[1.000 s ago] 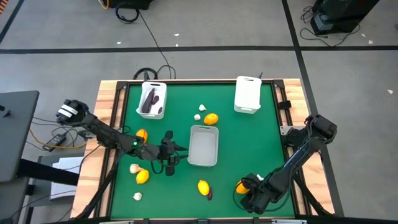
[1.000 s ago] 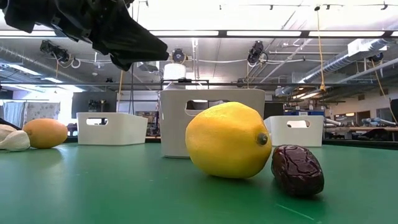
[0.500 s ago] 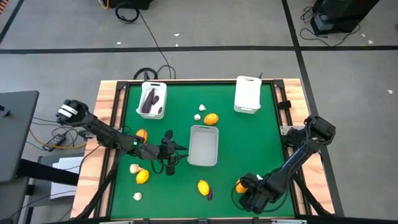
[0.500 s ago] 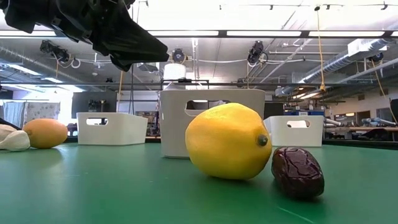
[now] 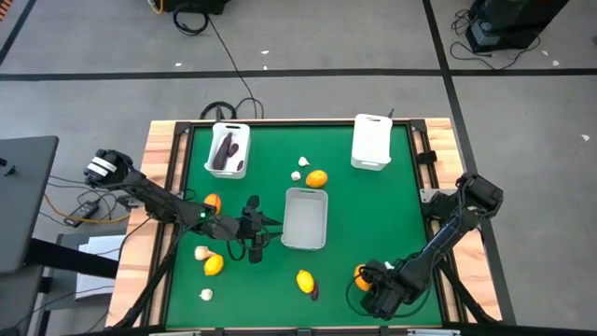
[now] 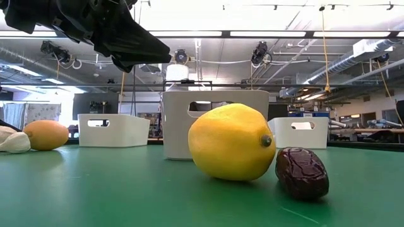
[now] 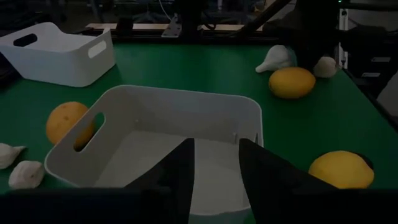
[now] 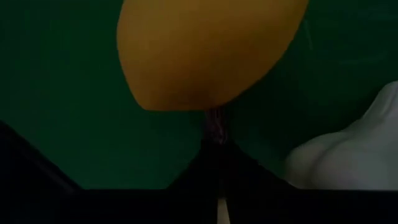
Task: Sort produce into baskets
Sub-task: Put the eggplant into the left white bin
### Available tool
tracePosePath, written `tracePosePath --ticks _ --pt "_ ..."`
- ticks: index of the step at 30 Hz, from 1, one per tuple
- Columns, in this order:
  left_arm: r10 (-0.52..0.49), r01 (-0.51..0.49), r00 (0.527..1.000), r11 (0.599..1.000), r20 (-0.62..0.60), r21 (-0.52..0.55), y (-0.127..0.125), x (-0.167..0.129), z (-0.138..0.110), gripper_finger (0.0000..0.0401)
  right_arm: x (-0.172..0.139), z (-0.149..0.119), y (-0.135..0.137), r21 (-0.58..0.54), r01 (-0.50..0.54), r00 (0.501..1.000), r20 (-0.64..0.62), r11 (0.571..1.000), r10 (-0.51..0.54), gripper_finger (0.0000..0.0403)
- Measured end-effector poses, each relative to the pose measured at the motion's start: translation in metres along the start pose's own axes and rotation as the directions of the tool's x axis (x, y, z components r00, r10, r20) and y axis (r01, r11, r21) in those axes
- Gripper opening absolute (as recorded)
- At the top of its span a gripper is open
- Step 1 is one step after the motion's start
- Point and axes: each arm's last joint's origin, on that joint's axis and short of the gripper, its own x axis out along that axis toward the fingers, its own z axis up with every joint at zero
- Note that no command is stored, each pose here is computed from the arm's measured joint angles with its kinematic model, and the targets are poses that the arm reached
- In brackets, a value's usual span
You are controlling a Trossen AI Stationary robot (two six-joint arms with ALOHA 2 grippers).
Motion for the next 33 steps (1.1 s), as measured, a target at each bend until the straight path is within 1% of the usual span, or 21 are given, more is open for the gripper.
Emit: tracePosePath --ticks 2,5,9,12,14,17,19,21,23,27,29,30,33 --pt "0.000 0.000 1.000 1.000 0.000 0.000 0.000 0.000 0.000 0.0130 0.000 0.000 0.000 -0.009 0.004 1.000 -0.003 1.000 -0.004 0.0016" --pt "0.000 0.000 1.000 1.000 0.000 0.000 0.000 0.000 0.000 0.0130 -0.002 0.000 -0.001 -0.031 0.003 1.000 0.005 1.000 -0.003 0.0008" --pt "0.000 0.000 1.000 1.000 0.001 -0.001 0.000 0.000 0.000 0.0130 -0.019 0.001 0.000 -0.042 -0.010 0.999 0.053 0.999 0.012 0.0007" --pt "-0.001 0.001 1.000 1.000 0.008 -0.011 0.000 0.000 0.001 0.0132 -0.039 0.003 0.003 -0.067 -0.032 0.992 0.116 0.997 0.040 0.0006" --pt "-0.003 0.003 1.000 1.000 0.015 -0.016 0.000 0.000 0.002 0.0137 -0.052 0.004 0.007 -0.097 -0.061 0.983 0.168 0.993 0.076 0.0005" --pt "-0.049 0.050 0.998 0.998 0.041 -0.024 -0.002 0.000 0.005 0.0150 -0.066 0.008 0.012 -0.171 -0.087 0.949 0.285 0.981 0.133 0.0005" --pt "-0.096 0.097 0.992 0.995 0.080 -0.017 -0.004 0.000 0.009 0.0161 -0.071 0.014 0.016 -0.216 -0.081 0.910 0.383 0.973 0.161 0.0004" --pt "-0.145 0.147 0.982 0.989 0.124 -0.005 -0.007 0.002 0.011 0.0172 -0.073 0.021 0.019 -0.267 -0.048 0.856 0.486 0.962 0.178 0.0004" --pt "-0.186 0.190 0.967 0.982 0.176 -0.006 -0.011 0.006 0.012 0.0183 -0.074 0.029 0.022 -0.296 0.000 0.788 0.588 0.955 0.182 0.0005" --pt "-0.198 0.203 0.945 0.979 0.259 0.007 -0.016 0.016 0.008 0.0195 -0.078 0.047 0.029 -0.329 0.091 0.641 0.742 0.940 0.198 0.0005" --pt "-0.197 0.204 0.937 0.979 0.287 0.005 -0.017 0.022 0.005 0.0195 -0.082 0.055 0.034 -0.340 0.136 0.572 0.794 0.930 0.206 0.0005" --pt "-0.196 0.205 0.934 0.979 0.299 0.002 -0.019 0.025 0.005 0.0194 -0.083 0.059 0.036 -0.351 0.157 0.550 0.808 0.923 0.214 0.0005" --pt "-0.197 0.201 0.923 0.979 0.331 0.022 -0.024 0.034 0.010 0.0192 -0.088 0.070 0.043 -0.390 0.197 0.512 0.823 0.900 0.245 0.0006"
